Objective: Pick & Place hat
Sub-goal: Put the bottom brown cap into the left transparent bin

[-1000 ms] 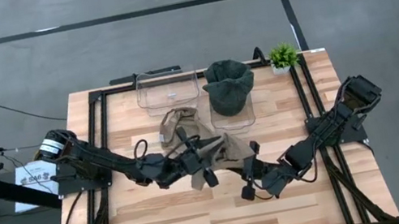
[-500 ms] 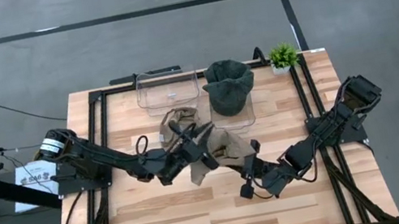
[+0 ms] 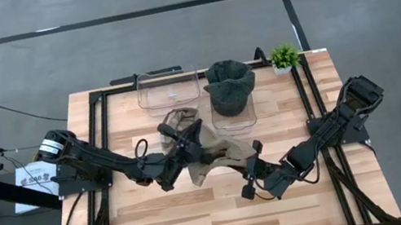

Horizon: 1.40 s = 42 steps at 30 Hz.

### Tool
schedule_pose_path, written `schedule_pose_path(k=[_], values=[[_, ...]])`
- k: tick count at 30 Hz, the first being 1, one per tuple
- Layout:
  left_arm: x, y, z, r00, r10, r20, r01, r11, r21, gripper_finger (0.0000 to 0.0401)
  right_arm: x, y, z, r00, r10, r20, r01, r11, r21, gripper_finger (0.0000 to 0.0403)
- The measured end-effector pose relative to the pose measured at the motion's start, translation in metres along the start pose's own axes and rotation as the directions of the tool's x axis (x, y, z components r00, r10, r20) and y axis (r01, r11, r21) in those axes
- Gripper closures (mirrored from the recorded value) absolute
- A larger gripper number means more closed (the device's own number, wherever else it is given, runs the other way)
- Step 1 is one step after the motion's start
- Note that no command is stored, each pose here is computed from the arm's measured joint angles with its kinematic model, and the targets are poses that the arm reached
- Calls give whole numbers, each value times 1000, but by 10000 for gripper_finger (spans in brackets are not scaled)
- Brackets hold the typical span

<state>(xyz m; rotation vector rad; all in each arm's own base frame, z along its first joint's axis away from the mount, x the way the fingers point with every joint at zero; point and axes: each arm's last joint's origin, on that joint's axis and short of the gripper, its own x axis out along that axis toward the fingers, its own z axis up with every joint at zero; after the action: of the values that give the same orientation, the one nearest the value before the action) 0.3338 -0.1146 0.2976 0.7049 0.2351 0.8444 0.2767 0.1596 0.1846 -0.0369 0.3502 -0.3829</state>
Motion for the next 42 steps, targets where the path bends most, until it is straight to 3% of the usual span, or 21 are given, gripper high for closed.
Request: schedule_pose_path(k=[8, 14, 21, 27, 33, 38, 42], values=[[-8, 27, 11, 1000, 9, 23, -8, 997, -82, 395, 0, 0, 0, 1000, 3, -1, -3, 1000, 1, 401], [-11, 46, 16, 999, 18, 42, -6, 964, -265, 395, 0, 0, 0, 1000, 4, -1, -4, 1000, 1, 401], [-11, 37, 19, 977, -80, 197, 153, 907, -393, 395, 0, 0, 0, 1000, 4, -1, -4, 1000, 1, 401], [-8, 17, 17, 933, -180, 313, 303, 861, -408, 395, 0, 0, 0, 1000, 5, 0, -5, 1000, 3, 401], [8, 6, 9, 928, -198, 315, 309, 882, -356, 395, 0, 2, 3, 999, 45, 9, -46, 999, 2, 401], [15, 7, 7, 916, -210, 342, 303, 921, -245, 395, -2, 3, 0, 998, 68, -14, -69, 997, -26, 401], [18, 9, 7, 919, -203, 338, 291, 928, -234, 395, -3, 4, -1, 997, 71, -21, -72, 996, -55, 401]])
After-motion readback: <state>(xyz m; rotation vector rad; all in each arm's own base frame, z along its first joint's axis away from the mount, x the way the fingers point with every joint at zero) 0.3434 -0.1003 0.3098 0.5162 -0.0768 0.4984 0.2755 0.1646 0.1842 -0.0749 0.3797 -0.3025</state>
